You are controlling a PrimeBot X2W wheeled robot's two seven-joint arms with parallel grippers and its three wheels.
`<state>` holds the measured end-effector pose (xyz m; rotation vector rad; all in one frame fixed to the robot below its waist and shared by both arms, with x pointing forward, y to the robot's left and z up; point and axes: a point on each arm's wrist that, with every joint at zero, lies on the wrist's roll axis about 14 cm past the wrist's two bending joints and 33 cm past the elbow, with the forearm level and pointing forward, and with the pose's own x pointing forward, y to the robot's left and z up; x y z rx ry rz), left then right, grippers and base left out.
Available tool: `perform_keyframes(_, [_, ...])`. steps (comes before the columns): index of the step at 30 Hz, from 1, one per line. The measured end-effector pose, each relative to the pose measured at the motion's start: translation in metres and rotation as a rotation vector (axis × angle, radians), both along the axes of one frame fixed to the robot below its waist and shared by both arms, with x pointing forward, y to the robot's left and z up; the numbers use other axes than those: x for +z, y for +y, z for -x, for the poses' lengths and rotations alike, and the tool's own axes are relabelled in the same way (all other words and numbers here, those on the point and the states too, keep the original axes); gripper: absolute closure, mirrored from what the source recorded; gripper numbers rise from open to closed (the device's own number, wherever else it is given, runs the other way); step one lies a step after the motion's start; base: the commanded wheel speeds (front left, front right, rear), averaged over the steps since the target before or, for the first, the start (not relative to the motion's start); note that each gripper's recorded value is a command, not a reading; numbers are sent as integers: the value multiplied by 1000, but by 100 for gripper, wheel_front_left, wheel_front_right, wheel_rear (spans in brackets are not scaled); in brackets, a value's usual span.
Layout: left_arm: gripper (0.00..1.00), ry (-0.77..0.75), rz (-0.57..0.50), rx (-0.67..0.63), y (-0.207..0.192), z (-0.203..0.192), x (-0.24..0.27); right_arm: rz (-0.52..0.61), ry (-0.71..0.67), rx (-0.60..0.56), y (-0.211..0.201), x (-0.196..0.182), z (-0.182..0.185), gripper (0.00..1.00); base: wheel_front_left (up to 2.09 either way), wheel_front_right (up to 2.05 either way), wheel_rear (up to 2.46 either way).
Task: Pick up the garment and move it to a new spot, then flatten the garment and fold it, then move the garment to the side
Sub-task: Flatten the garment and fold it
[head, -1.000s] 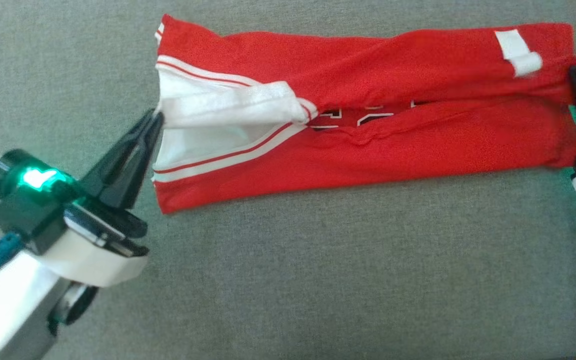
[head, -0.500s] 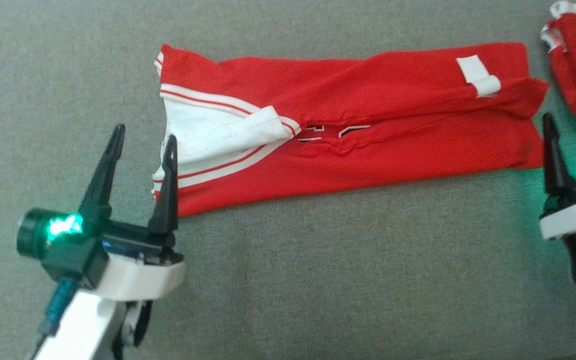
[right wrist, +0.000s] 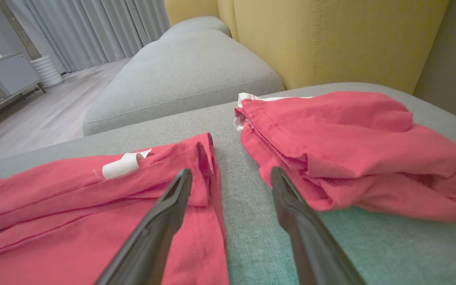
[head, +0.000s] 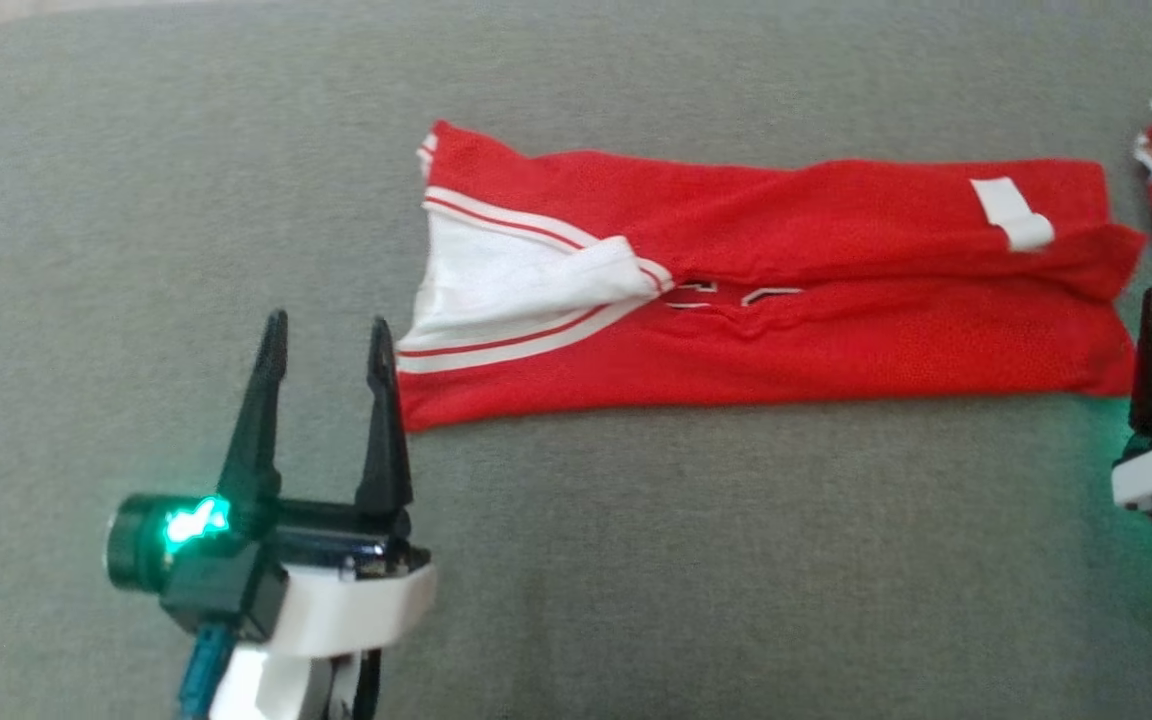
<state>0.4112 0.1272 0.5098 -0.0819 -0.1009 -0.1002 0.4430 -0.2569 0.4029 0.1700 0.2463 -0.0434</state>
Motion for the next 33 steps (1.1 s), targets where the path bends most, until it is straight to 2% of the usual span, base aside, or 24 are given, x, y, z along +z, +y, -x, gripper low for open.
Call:
perform_keyframes(6, [0,18,-1,29,9,15,-3,-26,41,9,12,-7,-26,0,0,0,0])
perform_keyframes(14, [0,27,-22,59,21,15,-8,-43,237,17,21,-51,-28,0,0,0,0])
perform_keyframes(15, [0,28,-19,61,22,14,-8,-43,243,17,21,-52,-29,10,0,0,0])
perform_keyframes(16, [0,29,-19,66,23,13,-9,-46,248,18,22,-52,-31,10,0,0,0])
perform_keyframes(17, [0,33,-16,64,23,11,-10,-47,243,28,26,-50,-34,59,0,0,0])
perform_keyframes(18, [0,33,-16,53,21,10,-11,-52,241,33,29,-50,-33,100,0,0,0])
perform_keyframes(22, [0,37,-7,30,13,5,-14,-69,221,36,34,-47,-30,100,0,0,0])
perform_keyframes(33, [0,44,-6,-45,-7,-7,-22,-54,136,-32,0,-26,-24,100,0,0,0])
